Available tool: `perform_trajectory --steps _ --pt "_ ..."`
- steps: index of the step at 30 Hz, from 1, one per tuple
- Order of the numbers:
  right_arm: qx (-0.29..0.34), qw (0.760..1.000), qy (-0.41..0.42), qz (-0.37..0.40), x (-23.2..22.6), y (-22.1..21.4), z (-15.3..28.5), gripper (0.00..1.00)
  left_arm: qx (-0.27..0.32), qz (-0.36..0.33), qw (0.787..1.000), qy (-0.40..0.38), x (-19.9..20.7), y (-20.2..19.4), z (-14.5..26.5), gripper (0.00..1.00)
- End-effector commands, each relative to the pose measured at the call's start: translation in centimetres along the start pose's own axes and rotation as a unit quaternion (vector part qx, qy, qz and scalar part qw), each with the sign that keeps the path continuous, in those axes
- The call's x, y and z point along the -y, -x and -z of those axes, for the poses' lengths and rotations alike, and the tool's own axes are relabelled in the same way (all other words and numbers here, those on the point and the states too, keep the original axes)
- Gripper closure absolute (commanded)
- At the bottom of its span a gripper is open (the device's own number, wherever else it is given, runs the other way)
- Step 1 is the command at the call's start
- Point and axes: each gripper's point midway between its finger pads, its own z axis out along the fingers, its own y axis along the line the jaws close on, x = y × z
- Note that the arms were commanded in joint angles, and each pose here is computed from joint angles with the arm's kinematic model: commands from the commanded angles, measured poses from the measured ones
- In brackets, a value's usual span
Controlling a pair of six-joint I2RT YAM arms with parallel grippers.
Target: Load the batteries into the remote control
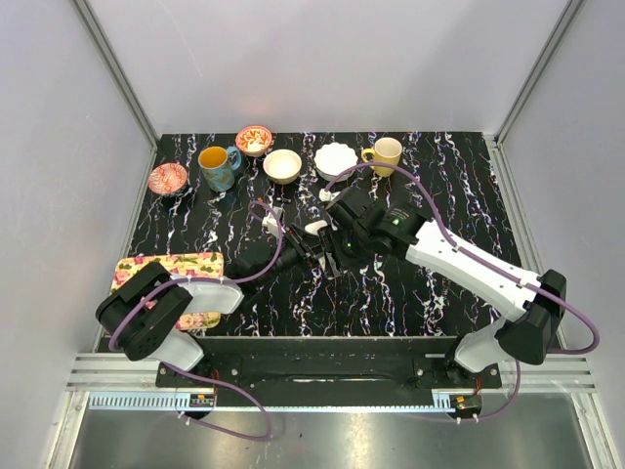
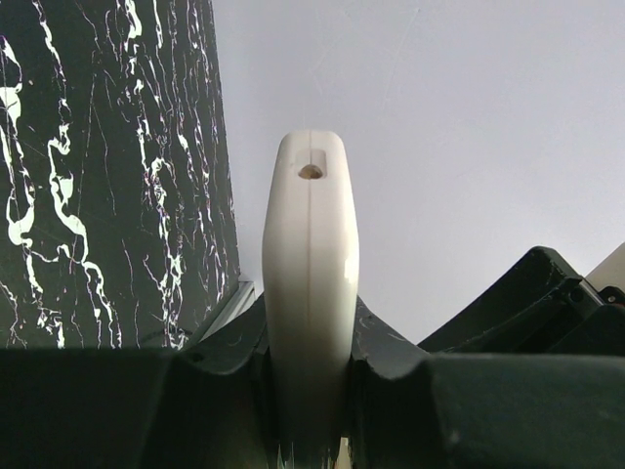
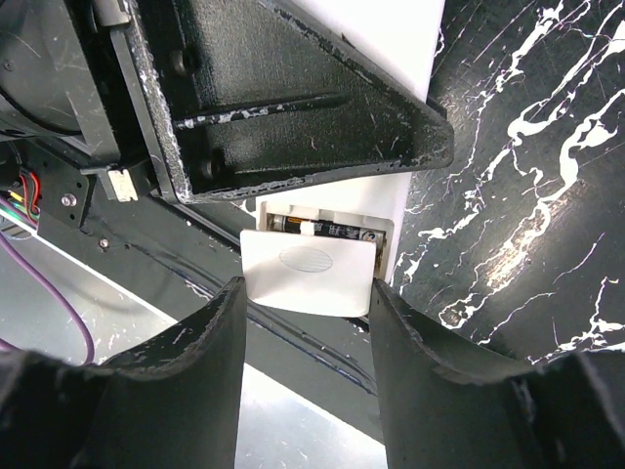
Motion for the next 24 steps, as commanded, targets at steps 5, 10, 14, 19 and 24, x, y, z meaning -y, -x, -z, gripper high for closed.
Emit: perform_trajectory --steps 5,10,14,19,24 --pt "0.016 1.000 -0.022 0.013 0.3 1.0 -0.5 0.62 -0.002 -0.002 0.998 -0.066 4.0 0.1 -0.2 1.00" --pt "0.019 0.999 -0.034 0.011 0.8 1.0 -0.8 0.62 -0.001 0.000 0.998 -0.064 4.0 0.2 -0.3 1.00" --pt "0.020 0.999 -0.050 0.009 1.3 1.0 -1.1 0.61 0.002 0.001 0.998 -0.060 4.0 0.3 -0.3 1.00" --pt "0.025 0.998 -0.059 0.006 1.6 1.2 -1.2 0.61 0.010 0.005 0.999 -0.052 3.8 0.4 -0.5 1.00" --pt "0.027 0.997 -0.068 0.000 1.9 1.2 -1.4 0.61 0.013 0.013 0.999 -0.050 3.6 0.4 -0.6 1.00"
